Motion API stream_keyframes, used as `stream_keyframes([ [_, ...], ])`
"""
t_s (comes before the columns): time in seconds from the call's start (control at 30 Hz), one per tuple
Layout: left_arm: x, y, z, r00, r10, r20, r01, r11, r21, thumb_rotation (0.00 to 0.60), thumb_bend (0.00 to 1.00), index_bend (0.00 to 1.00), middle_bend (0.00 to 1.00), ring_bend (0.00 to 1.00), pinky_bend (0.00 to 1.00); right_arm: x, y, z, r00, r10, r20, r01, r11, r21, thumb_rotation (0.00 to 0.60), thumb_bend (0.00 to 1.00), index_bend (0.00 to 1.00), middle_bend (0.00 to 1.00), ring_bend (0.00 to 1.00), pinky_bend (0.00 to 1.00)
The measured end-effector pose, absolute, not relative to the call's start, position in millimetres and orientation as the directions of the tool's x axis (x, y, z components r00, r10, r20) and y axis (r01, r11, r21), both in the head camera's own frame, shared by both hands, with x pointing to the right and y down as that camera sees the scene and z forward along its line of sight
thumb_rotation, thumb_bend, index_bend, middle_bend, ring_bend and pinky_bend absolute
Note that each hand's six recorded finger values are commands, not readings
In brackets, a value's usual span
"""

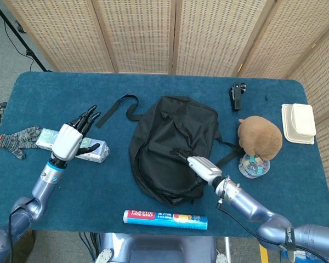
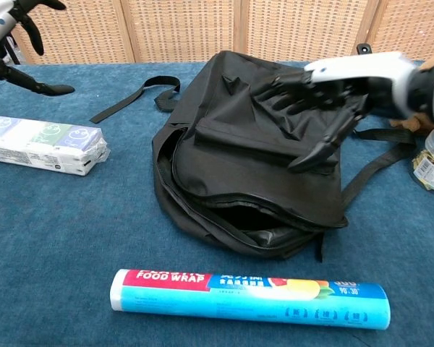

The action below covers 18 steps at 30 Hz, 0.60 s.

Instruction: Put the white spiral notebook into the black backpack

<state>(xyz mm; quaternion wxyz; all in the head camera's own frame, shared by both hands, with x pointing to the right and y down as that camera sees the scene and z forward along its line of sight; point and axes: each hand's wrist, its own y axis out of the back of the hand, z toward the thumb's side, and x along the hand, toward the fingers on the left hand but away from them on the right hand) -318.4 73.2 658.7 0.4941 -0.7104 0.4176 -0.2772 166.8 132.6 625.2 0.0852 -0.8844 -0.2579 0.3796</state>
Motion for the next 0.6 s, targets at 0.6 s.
stream_keyframes([
  [0.6,-430.7,134.3,610.2,0.114,-0.953,0.28,-0.323,-0.302,-0.897,0.6,0.0,0.0,0.0,0.0,0.0,376.7,148.2,594.4,0.243,0.859,-0.45,0.101,-0.484,-0.869,0.6,0.0,0.0,0.0,0.0,0.0],
])
